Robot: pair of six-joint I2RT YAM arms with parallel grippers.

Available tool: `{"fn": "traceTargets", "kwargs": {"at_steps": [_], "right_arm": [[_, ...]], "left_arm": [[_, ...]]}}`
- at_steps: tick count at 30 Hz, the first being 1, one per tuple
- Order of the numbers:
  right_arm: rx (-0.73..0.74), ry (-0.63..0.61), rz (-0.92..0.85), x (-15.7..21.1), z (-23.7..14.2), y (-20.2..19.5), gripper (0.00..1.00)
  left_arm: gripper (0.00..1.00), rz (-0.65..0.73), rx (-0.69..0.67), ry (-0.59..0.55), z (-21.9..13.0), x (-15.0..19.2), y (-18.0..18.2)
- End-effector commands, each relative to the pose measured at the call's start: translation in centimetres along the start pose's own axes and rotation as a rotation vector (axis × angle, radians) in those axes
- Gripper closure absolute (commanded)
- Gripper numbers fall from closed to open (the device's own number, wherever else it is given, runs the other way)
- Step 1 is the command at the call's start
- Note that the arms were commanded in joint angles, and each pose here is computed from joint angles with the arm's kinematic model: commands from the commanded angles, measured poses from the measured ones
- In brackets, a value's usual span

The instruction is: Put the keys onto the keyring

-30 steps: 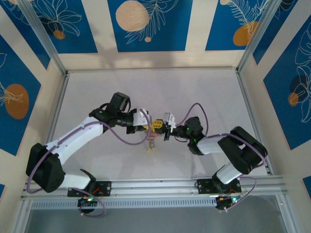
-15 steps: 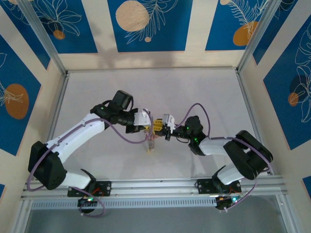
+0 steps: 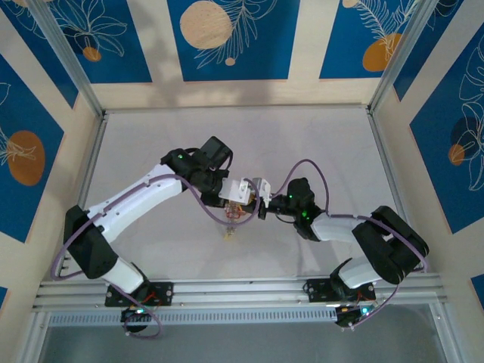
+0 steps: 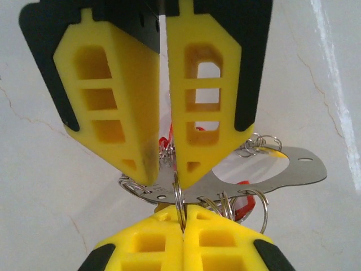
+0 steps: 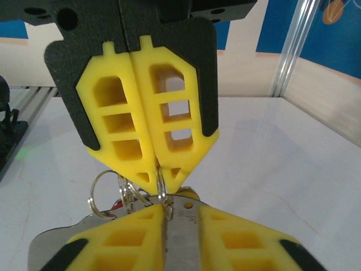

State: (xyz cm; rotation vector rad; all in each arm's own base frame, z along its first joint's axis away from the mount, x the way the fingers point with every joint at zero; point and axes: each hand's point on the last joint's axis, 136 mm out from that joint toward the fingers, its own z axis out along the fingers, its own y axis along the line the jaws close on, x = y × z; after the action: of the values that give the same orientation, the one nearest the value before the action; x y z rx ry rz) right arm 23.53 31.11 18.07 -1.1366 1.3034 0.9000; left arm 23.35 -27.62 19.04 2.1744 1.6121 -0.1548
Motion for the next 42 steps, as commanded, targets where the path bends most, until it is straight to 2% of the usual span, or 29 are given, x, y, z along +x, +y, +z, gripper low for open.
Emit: {"fn": "traceTargets", "kwargs": {"at_steps": [1, 7, 11, 15, 16, 19, 21, 23, 25, 28, 35, 42], "right_arm": [[-0.025, -0.022, -0.016, -0.9, 0.6, 0.0, 0.82], [-0.049, -0.041, -0.011, -1.2, 0.7, 0.5, 0.92], [-0.07, -0.076, -0.01, -1.3, 0.6, 1.0, 0.87], [-0.098, -0.089, -0.003, -1.1, 0.3, 1.6, 0.84], [-0.107, -0.091, 0.0, -1.1, 0.3, 1.7, 0.85], [-0.118, -0.087, 0.008, -1.0, 0.2, 1.9, 1.0], [-0.114, -0.094, 0.002, -1.1, 0.1, 1.9, 1.0], [-0.1, -0.115, -0.007, -1.5, 0.0, 1.7, 1.0], [-0.09, -0.136, -0.012, -1.9, -0.2, 1.5, 1.0], [-0.08, -0.177, -0.014, -2.8, -0.5, 1.3, 1.0], [-0.093, -0.21, -0.007, -3.3, -0.4, 1.0, 1.0], [-0.083, -0.208, -0.012, -3.3, -0.3, 0.9, 1.0]], "left_arm": [[1.0, 0.024, 0.061, 0.034, 0.2, -0.1, -1.2], [1.0, 0.011, 0.058, -0.028, 0.2, -1.0, -1.2], [1.0, -0.03, 0.062, -0.13, -0.1, -1.8, -1.1], [1.0, -0.054, 0.055, -0.167, -0.3, -1.6, -0.8], [1.0, -0.063, 0.054, -0.179, -0.4, -1.6, -0.7], [1.0, -0.074, 0.042, -0.201, -0.7, -1.5, -0.4], [0.99, -0.089, 0.029, -0.224, -0.9, -1.6, -0.1], [0.87, -0.116, 0.014, -0.264, -1.2, -1.5, 0.2], [0.85, -0.145, 0.001, -0.308, -1.5, -1.1, 0.3], [0.84, -0.188, -0.027, -0.381, -2.0, -0.4, 0.4], [0.8, -0.194, -0.083, -0.552, -3.0, -1.5, 0.3], [0.79, -0.202, -0.041, -0.592, -2.6, -1.9, -0.2]]}}
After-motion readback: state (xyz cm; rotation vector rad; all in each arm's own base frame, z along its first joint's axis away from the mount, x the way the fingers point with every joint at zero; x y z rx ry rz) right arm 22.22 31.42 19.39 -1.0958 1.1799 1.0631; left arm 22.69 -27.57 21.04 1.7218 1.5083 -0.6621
